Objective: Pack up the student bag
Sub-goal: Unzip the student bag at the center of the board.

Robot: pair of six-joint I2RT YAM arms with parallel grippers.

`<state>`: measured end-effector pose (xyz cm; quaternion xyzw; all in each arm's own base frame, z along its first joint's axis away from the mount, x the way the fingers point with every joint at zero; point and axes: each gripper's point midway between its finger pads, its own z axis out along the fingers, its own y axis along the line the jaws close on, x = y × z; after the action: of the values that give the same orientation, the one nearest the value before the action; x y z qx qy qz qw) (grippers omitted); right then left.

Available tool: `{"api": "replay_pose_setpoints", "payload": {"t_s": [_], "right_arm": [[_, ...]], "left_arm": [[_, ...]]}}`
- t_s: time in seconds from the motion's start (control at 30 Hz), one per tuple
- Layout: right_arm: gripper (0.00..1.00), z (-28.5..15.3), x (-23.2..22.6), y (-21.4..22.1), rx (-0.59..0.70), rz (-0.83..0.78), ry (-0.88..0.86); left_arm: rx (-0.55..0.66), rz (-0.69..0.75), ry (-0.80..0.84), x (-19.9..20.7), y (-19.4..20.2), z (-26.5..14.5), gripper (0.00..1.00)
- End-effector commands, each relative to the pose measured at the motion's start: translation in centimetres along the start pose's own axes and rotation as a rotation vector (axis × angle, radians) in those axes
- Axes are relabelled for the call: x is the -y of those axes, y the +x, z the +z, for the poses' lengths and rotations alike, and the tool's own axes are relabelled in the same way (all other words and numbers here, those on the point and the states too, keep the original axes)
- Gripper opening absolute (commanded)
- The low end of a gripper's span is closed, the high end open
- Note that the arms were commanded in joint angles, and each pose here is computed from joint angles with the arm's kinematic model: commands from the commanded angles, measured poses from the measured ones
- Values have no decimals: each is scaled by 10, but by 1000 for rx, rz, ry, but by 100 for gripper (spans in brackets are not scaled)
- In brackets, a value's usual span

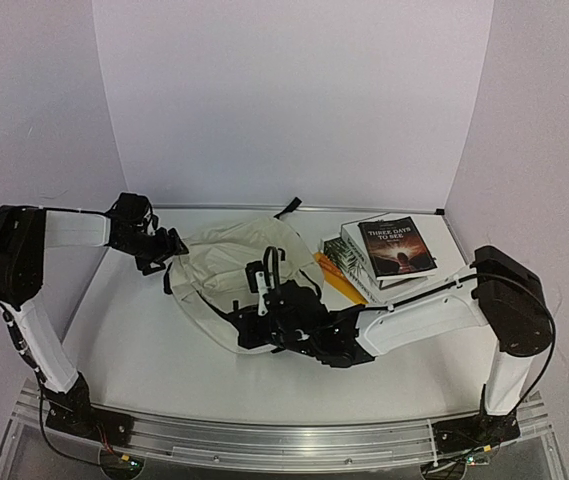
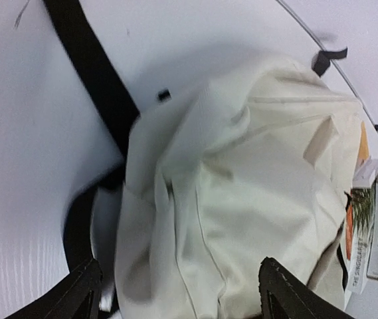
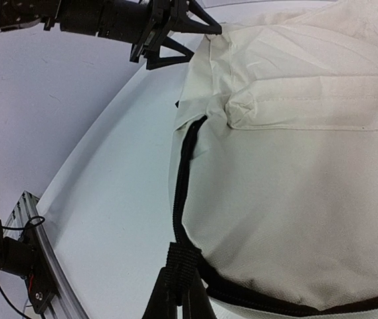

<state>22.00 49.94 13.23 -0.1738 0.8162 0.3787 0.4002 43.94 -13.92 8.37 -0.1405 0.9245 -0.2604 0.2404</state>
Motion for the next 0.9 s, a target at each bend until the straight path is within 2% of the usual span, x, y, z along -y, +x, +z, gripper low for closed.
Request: {"api": "replay_pose_setpoints", "payload": {"t_s": [0.0, 0.13, 0.3, 0.6, 0.67, 0.8, 0.87], "right_arm": [[0, 9, -29, -13, 39, 0, -76], [0, 17, -33, -10, 30, -14, -91], [0, 25, -38, -9, 28, -16, -107], [0, 32, -43, -9, 33, -15, -121], [0, 32, -44, -10, 34, -16, -122], [0, 32, -45, -11, 39, -20, -123], [0, 31, -45, -12, 42, -22, -120]], "left_arm": [[-40, -33, 32, 25, 53, -32, 85], [-113, -63, 57, 42, 102, -46, 87], [-183, -118, 75, 47, 140, -62, 88], [-253, -119, 110, 57, 162, -62, 86], [-263, -117, 108, 57, 163, -57, 78], [-260, -117, 96, 55, 165, -50, 53], [-255, -121, 92, 53, 164, -48, 44]]}}
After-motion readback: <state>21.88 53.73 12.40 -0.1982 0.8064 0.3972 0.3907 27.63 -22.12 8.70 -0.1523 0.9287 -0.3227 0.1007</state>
